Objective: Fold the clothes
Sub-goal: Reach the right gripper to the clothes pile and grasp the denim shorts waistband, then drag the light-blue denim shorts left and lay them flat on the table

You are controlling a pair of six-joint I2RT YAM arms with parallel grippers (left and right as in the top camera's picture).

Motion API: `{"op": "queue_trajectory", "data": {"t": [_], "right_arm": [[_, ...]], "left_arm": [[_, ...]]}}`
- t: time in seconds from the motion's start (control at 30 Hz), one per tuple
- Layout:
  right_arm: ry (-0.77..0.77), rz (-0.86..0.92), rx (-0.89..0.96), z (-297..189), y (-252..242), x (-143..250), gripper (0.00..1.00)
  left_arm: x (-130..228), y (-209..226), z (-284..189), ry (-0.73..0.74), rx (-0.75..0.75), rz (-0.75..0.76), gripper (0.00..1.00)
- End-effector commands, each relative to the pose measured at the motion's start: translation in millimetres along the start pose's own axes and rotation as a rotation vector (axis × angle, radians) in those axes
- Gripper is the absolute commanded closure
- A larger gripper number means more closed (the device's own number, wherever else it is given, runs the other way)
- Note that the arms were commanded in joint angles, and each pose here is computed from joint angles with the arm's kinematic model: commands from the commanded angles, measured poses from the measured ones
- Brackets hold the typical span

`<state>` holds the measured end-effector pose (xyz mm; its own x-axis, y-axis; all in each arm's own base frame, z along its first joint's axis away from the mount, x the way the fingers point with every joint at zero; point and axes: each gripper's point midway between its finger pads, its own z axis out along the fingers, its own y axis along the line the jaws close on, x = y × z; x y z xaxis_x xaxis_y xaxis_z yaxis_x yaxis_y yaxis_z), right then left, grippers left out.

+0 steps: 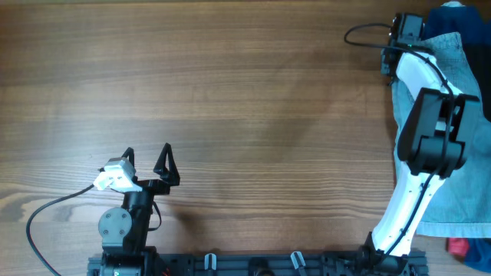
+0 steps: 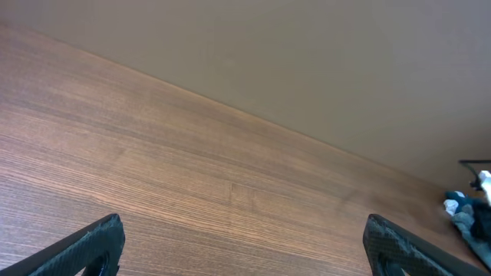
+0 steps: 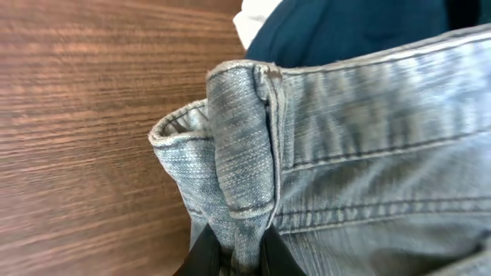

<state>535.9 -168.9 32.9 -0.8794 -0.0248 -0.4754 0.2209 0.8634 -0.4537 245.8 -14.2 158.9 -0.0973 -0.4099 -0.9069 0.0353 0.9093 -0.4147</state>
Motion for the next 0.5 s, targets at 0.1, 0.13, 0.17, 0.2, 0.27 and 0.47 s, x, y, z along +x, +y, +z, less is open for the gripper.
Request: {"op": "queue_trajectory", "data": {"t": [0.1, 0.13, 0.17, 0.2, 0.27, 0.47], "right_arm": [[-0.175, 0.094, -0.030, -84, -9, -57, 0.96], [-0.192, 0.094, -0.043, -95, 0, -62, 0.96], [-0.201, 0.095, -0.056, -101, 8, -65, 0.96], [-0.214, 0.079, -0.088, -109, 23, -68, 0.96], [-0.238, 0.039, -0.147, -124, 55, -73, 0.96], [-0.333, -0.093, -0.348, -193, 174, -77, 0.96]], "left_arm": [[1, 4, 0, -0.006, -0.014, 0.012, 0.00], [1, 4, 0, -0.006, -0.014, 0.012, 0.00], [1, 4, 0, -0.006, -0.013, 0.012, 0.00], [1, 4, 0, -0.006, -0.014, 0.012, 0.00], [1, 4, 0, -0.006, -0.014, 0.012, 0.00], [1, 4, 0, -0.006, -0.014, 0.012, 0.00]]}}
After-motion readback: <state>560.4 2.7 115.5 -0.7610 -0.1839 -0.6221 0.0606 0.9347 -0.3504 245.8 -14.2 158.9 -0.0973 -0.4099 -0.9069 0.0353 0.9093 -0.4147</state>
